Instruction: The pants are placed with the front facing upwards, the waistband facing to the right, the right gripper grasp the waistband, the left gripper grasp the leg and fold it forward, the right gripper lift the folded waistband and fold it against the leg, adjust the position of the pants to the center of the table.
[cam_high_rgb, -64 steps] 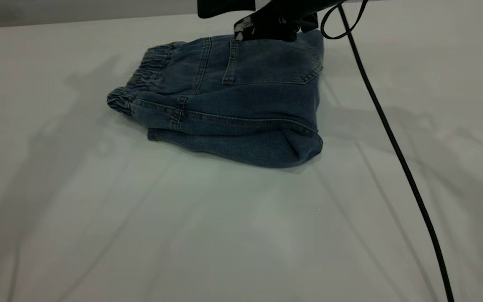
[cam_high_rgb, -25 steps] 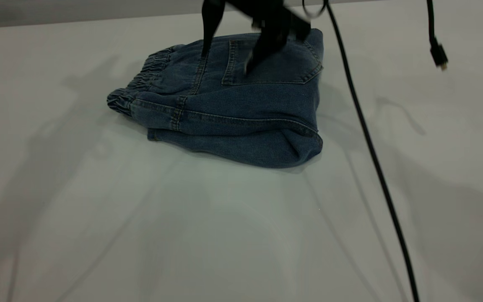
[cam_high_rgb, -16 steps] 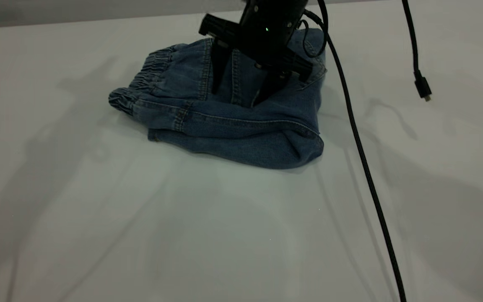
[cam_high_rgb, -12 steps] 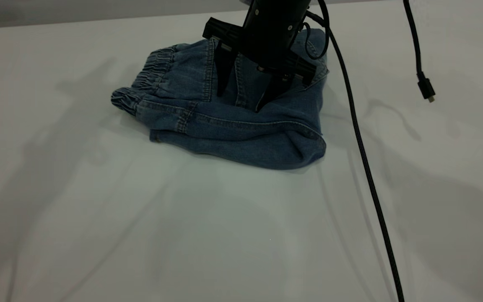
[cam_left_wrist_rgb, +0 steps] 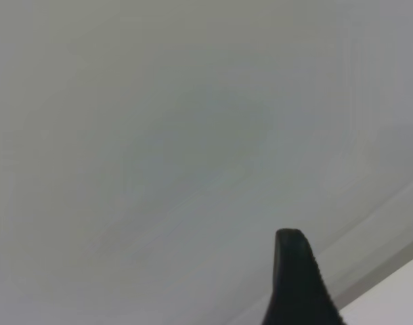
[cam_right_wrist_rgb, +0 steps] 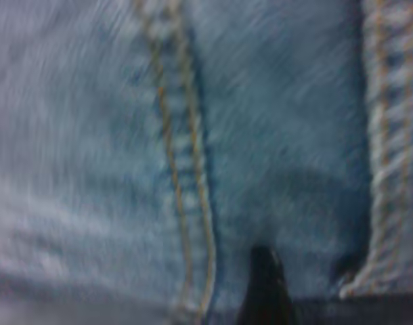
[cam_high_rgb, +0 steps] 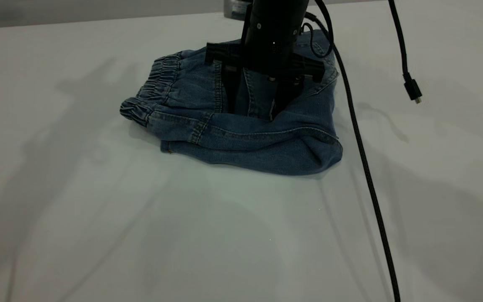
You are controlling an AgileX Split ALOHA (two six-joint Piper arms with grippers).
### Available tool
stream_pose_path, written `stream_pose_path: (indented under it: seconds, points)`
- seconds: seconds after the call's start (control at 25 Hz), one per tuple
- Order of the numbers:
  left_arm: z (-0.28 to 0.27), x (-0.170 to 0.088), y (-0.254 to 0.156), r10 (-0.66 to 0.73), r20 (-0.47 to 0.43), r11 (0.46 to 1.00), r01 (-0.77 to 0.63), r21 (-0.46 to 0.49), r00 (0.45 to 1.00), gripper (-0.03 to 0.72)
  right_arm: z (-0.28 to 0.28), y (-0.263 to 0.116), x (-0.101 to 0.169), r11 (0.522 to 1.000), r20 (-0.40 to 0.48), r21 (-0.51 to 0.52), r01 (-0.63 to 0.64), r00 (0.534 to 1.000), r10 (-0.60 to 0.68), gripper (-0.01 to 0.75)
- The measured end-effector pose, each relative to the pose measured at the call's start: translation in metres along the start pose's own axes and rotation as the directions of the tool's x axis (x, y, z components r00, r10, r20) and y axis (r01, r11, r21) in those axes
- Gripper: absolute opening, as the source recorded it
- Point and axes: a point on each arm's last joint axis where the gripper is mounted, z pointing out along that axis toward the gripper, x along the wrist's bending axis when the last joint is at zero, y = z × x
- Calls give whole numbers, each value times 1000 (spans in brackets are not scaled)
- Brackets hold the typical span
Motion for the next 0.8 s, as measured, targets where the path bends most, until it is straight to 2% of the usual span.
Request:
stream_pose_path:
  seconds: [0.28,0.48,0.64,0.8]
  points:
    - [0,0,0,1,-1,1000,-1,-2,1000,388,-1,-12,-5,977,28,133,164,985,-170,447]
    - [0,0,0,1,-1,1000,-1,-3,1000,388,1,-24,2,931,40,206,302,948,-316,447]
    - [0,0,0,1,-1,1000,-1,-3,1000,388,5,-34,14,891,64,220,397,906,-419,447]
    - [0,0,0,0,-1,1000,0,-3,1000,388,8,-46,29,868,73,227,441,881,-467,447]
